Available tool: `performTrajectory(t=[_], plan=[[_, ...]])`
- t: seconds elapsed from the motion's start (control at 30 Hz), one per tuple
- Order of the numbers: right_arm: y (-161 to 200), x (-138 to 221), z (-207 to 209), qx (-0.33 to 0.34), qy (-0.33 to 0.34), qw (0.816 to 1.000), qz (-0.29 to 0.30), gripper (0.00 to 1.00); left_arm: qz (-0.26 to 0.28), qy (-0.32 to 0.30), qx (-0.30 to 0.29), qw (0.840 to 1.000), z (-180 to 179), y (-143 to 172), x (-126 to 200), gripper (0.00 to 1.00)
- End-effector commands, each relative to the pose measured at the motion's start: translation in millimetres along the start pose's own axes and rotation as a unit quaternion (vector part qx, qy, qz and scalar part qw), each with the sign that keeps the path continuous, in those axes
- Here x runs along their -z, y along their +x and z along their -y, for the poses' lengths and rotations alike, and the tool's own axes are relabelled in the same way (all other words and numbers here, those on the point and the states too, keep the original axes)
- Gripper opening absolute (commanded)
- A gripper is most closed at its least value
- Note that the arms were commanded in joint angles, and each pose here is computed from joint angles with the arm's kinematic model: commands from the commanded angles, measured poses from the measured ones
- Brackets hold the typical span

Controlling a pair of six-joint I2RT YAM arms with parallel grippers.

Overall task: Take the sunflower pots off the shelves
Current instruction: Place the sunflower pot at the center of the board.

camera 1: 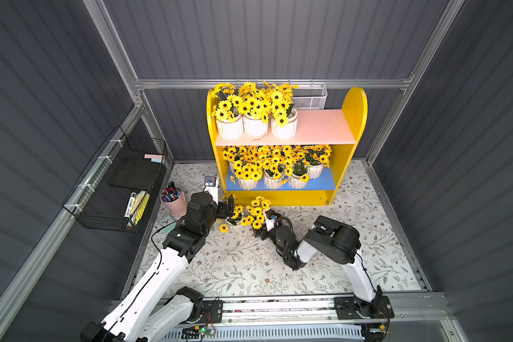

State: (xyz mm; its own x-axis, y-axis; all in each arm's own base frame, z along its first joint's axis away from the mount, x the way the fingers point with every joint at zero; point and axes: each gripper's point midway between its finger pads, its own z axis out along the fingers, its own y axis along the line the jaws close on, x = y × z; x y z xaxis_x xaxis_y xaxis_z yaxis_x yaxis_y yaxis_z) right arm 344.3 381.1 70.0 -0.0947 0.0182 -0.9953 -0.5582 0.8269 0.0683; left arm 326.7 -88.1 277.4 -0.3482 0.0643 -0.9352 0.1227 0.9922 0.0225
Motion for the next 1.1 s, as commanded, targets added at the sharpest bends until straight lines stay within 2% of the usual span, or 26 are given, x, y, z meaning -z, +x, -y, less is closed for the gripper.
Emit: performTrajectory(t=[0.0,0.1,0.13,0.2,0.3,0.33,0.37,0.63,0.87,1.07], plan=[[41,2,1,-0.003,0.011,0.999,-0.044,0.00,0.013,0.011,0.002,1.000,3,-5,2,0.99],[41,4,0,0.004,0.013,0.999,-0.045,0.10,0.012,0.013,0.002,1.000,4,-4,2,0.99],[40,4,0,0.002,0.014,0.999,-0.044,0.22,0.011,0.012,0.002,1.000,4,-4,1,1.00],[40,4,-5,0.013,0.006,0.999,-0.043,0.37,0.010,0.014,0.003,1.000,4,-3,1,0.99],[41,3,-13,0.027,0.004,0.999,-0.041,0.68,0.008,0.017,0.004,1.000,6,-3,-1,0.99],[41,3,-17,0.038,0.002,0.998,-0.039,0.88,0.007,0.018,0.003,1.000,6,-2,-1,0.99],[39,3,-17,0.041,0.011,0.998,-0.036,0.99,0.007,0.019,0.003,1.000,7,-2,-1,0.99],[22,12,-23,0.041,-0.003,0.999,-0.027,0.99,0.005,0.035,-0.002,0.999,13,-1,-2,0.99],[18,27,-19,0.029,-0.009,0.999,-0.045,0.99,0.003,0.048,-0.007,0.999,17,-1,-2,1.00],[15,34,-32,0.025,-0.052,0.996,-0.062,0.99,0.002,0.053,-0.010,0.999,19,-1,-2,0.99]])
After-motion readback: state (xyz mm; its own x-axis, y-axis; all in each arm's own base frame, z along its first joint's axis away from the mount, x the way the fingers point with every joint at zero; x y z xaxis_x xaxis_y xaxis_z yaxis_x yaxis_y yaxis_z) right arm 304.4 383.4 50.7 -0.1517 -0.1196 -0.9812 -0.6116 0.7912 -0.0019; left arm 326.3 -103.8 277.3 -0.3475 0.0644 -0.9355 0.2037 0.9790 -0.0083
